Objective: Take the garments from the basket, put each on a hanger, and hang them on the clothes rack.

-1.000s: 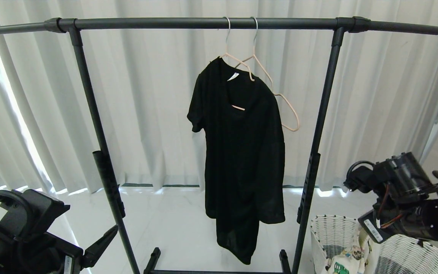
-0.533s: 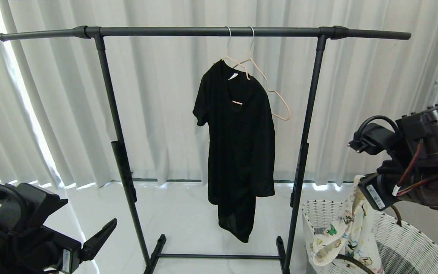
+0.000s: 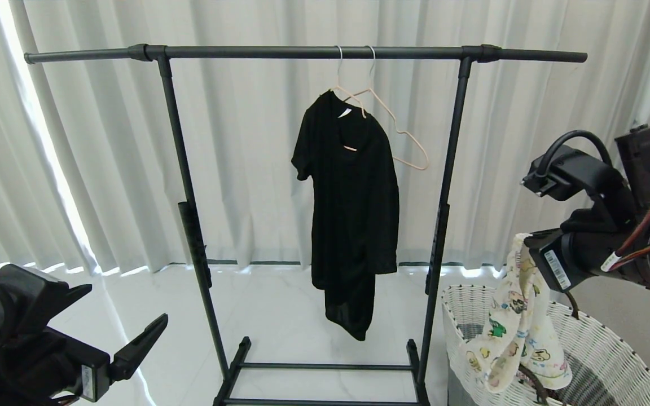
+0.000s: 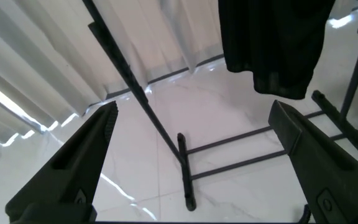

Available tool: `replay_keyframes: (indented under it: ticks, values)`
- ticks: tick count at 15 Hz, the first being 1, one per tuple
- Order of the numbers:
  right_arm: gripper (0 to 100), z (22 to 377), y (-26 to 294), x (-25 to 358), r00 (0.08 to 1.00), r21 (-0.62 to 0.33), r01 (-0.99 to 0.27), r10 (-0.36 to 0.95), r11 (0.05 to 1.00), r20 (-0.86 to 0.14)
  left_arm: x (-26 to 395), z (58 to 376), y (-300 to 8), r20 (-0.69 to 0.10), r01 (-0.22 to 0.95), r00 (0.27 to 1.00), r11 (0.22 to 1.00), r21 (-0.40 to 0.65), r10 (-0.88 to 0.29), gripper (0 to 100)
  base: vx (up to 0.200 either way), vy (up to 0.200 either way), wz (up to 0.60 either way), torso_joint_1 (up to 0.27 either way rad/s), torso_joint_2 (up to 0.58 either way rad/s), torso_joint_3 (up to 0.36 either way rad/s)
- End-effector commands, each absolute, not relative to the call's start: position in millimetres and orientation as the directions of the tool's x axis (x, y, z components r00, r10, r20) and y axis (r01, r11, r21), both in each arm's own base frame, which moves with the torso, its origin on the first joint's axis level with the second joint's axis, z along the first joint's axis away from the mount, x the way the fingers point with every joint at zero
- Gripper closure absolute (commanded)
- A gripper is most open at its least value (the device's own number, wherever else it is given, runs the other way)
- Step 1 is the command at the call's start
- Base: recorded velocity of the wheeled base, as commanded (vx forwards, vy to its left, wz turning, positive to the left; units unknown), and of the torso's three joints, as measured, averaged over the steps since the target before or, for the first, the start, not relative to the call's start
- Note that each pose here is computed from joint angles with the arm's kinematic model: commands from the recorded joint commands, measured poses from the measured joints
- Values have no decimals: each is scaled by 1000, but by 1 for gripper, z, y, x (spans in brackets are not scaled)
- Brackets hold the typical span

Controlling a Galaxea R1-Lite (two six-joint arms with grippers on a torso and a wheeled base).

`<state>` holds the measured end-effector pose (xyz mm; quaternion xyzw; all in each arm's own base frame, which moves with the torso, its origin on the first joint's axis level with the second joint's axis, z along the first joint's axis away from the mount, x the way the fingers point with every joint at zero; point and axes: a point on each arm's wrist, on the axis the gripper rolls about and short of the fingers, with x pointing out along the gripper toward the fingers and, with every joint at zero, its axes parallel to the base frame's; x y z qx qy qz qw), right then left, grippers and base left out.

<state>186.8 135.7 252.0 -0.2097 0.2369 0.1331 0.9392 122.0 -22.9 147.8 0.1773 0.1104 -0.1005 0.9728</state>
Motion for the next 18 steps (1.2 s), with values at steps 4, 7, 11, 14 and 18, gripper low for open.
replay_keyframes:
  ticks: [4,7,11,14,18]
  values:
    - [100,262,131,180,868,-317,-344,170,884,-467,125,152,-25,-238,236,957,923,303,-167,0,0,0,0,0,0,0]
    - [100,262,138,177,864,-310,-373,206,875,-459,133,157,-27,-280,219,945,962,164,-167,0,0,0,0,0,0,0]
    - [100,268,160,187,874,-290,-398,263,871,-409,140,213,-59,-354,315,872,941,-122,-337,0,0,0,0,0,0,0]
    - [100,280,187,189,842,-223,-482,377,847,-385,109,212,-87,-380,527,741,830,-183,-554,0,0,0,0,0,0,0]
    - [100,296,218,188,797,-151,-576,511,803,-323,97,210,-98,-382,618,672,765,-183,-634,0,0,0,0,0,0,0]
